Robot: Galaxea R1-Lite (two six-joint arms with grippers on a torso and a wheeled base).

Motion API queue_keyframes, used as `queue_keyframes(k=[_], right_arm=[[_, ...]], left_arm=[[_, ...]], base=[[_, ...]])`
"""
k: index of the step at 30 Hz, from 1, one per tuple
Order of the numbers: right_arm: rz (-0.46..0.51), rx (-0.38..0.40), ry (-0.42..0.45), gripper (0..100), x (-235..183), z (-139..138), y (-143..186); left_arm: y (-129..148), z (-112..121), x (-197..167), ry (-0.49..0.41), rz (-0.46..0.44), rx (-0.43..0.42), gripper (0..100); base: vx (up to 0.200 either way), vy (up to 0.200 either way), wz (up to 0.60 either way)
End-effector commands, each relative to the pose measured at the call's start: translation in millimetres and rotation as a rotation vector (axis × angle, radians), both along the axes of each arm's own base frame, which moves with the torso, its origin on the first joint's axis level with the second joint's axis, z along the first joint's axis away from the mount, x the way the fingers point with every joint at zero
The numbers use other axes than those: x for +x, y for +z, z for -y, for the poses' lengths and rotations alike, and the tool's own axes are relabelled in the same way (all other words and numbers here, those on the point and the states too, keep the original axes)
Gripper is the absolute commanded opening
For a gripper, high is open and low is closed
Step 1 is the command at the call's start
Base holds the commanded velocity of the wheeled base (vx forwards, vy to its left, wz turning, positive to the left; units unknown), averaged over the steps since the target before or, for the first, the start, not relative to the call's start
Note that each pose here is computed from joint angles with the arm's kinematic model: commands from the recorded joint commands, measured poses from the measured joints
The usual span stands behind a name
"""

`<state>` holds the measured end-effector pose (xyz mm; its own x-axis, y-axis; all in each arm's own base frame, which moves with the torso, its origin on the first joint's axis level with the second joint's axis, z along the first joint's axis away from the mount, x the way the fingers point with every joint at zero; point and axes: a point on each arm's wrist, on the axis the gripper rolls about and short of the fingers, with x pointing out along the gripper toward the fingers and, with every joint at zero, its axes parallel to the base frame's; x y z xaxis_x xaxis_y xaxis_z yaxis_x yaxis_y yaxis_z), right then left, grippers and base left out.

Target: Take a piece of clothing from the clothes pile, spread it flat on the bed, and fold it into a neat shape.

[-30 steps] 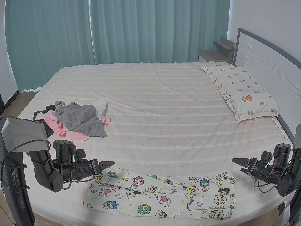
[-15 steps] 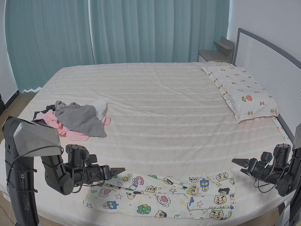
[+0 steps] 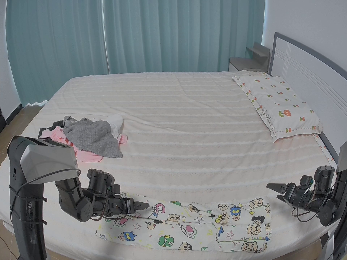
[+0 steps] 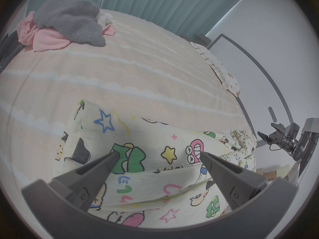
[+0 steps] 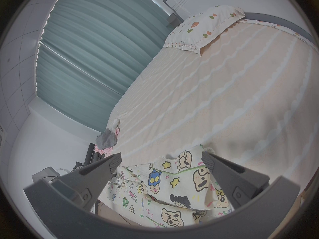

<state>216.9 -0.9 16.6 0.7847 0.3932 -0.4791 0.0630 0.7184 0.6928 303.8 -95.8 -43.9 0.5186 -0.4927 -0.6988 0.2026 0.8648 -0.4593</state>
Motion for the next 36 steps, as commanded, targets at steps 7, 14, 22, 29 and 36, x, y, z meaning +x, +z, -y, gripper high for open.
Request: queue_keyframes(k=[7, 14, 22, 29, 36], right_arm=[[-0.022, 0.0, -0.002, 100, -4, 0, -2], [-0.022, 0.0, -0.002, 100, -4, 0, -2], [-0.025, 0.0, -0.002, 100, -4, 0, -2], [-0.023, 0.0, -0.002, 100, -4, 0, -2], [-0.023, 0.0, -0.002, 100, -4, 0, -2]], left_arm=[[12, -8, -22, -0.05, 0.005, 0.042, 100], [3, -15, -34, -0.106, -0.057, 0.113, 100], [2, -23, -42, -0.135, -0.057, 0.146, 100], [20, -42, -36, -0.059, 0.003, 0.135, 100], [22, -64, -33, 0.019, 0.006, 0.136, 100]], base=[[0.0, 0.0, 0.0], [0.0, 0.0, 0.0], [0.0, 0.0, 0.0], [0.0, 0.0, 0.0], [0.0, 0.0, 0.0]])
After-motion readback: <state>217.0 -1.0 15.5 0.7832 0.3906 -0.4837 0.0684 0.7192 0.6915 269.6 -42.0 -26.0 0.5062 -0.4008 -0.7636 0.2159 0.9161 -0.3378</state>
